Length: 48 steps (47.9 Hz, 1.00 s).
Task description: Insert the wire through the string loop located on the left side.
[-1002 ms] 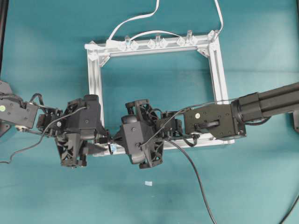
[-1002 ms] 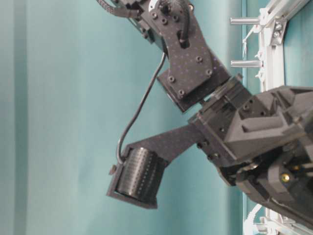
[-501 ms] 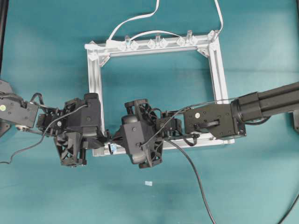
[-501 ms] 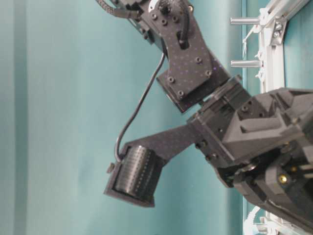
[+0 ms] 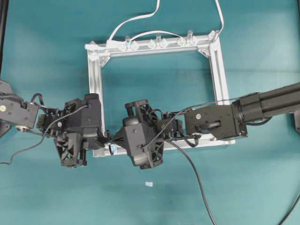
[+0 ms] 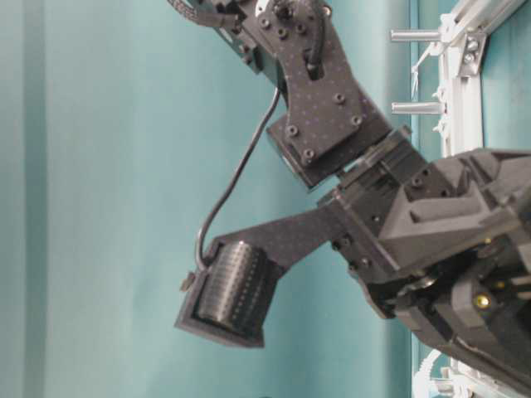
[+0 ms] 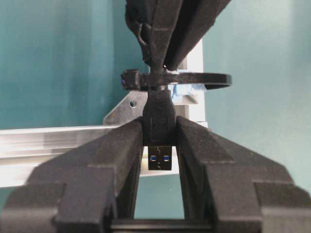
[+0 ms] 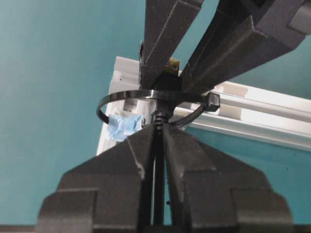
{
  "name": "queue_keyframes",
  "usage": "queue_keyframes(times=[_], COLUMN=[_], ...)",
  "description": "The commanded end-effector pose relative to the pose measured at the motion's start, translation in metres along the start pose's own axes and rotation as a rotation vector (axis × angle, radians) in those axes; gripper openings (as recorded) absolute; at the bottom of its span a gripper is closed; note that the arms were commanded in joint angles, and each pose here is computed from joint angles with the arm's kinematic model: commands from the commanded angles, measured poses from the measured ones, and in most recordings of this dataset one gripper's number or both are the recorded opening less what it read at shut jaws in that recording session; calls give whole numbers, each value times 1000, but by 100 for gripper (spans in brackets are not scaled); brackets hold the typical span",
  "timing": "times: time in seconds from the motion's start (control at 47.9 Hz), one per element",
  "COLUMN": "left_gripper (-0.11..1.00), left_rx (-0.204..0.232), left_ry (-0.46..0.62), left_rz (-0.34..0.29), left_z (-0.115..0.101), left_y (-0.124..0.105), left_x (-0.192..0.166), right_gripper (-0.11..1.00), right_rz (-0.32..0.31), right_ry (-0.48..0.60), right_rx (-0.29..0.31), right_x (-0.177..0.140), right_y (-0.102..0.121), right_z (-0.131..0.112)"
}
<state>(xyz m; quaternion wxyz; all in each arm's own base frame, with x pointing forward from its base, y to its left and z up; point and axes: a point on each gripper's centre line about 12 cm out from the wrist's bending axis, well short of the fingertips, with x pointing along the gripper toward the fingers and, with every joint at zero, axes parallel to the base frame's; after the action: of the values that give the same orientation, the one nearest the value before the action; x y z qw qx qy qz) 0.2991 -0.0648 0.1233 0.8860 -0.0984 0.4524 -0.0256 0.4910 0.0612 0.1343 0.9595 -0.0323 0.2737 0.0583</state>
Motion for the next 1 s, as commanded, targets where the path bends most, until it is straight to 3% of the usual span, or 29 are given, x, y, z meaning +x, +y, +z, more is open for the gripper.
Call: queue_keyframes(times=[0.0, 0.334, 0.417, 0.563, 0.647, 0.981], left_gripper=[22, 22, 22, 22, 22, 22], left_rx=[-2, -2, 0, 0, -1, -1], left_ry=[-17, -13, -11, -12, -11, 12], left_rz=[-7, -6, -6, -7, -7, -3], left_z=[7, 8, 9, 9, 9, 6], left_y=[-3, -3, -4, -4, -4, -3], left_x=[-4, -4, -5, -7, -9, -20], right_gripper=[9, 10, 29, 74, 90, 92], right_rz=[6, 8, 8, 11, 12, 13], right_ry=[-19, -3, 1, 24, 33, 35], right_rx=[-3, 5, 6, 8, 8, 8], right_x=[-5, -5, -5, -5, -6, -6], right_y=[3, 3, 3, 3, 4, 4], right_z=[10, 8, 8, 4, 2, 1])
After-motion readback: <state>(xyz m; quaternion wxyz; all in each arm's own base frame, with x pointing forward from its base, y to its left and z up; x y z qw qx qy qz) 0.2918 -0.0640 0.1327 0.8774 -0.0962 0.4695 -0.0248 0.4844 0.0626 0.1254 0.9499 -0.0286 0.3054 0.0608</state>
